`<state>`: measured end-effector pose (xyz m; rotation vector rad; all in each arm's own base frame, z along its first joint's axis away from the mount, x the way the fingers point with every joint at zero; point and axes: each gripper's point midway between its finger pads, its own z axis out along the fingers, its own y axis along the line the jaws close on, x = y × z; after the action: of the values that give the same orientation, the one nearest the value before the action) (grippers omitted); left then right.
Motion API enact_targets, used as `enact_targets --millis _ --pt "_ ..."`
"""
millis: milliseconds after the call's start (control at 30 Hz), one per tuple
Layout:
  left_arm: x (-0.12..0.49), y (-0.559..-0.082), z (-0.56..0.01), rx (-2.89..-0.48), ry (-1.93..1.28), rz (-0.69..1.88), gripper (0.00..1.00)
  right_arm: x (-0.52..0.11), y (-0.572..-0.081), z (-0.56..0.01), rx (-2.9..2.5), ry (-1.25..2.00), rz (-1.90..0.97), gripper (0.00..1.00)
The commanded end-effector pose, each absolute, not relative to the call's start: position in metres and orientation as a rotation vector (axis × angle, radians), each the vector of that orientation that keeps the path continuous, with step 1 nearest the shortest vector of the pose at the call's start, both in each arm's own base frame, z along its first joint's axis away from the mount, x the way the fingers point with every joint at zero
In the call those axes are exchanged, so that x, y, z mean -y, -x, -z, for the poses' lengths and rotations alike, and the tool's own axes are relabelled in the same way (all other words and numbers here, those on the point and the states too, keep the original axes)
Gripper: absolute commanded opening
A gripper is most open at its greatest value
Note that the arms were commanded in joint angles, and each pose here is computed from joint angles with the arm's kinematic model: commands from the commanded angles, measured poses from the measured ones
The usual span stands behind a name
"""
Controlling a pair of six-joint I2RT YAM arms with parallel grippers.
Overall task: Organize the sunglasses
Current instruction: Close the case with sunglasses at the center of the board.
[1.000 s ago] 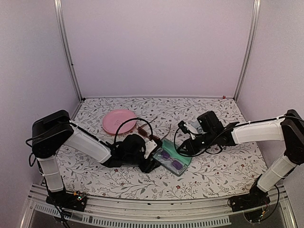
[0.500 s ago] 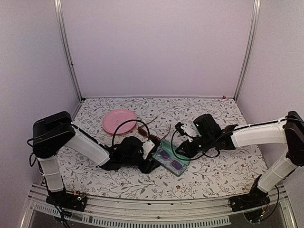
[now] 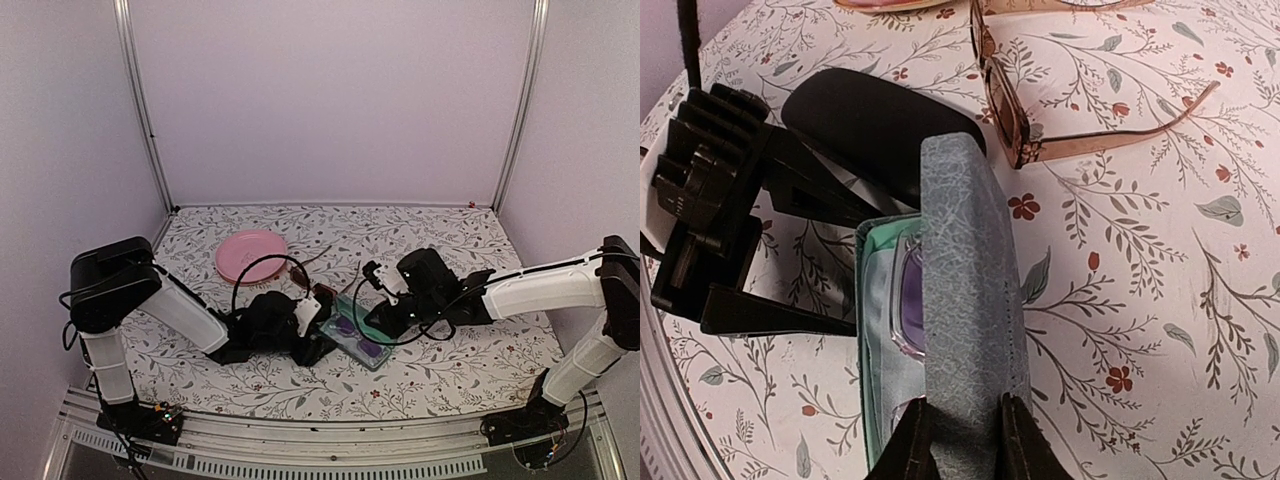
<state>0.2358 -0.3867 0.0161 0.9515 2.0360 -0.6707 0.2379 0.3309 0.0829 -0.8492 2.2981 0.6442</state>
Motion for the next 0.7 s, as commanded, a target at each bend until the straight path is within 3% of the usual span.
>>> enact_targets --millis 0,267,667 --pt "0.388 -0.215 0.009 -2.126 -0.949 0.711 0.63 -0.376 -0.181 -0.071 -2.314 1.001 -0.909 0.21" --pt "0.387 -0.214 0.009 -2.125 -0.941 0.702 0.63 -0.384 -0.170 -0.064 -2.338 1.012 -0.911 0.24" --pt "0.385 -0.211 0.008 -2.120 -0.939 0.697 0.62 -0.387 -0.164 -0.064 -2.351 1.001 -0.912 0.37"
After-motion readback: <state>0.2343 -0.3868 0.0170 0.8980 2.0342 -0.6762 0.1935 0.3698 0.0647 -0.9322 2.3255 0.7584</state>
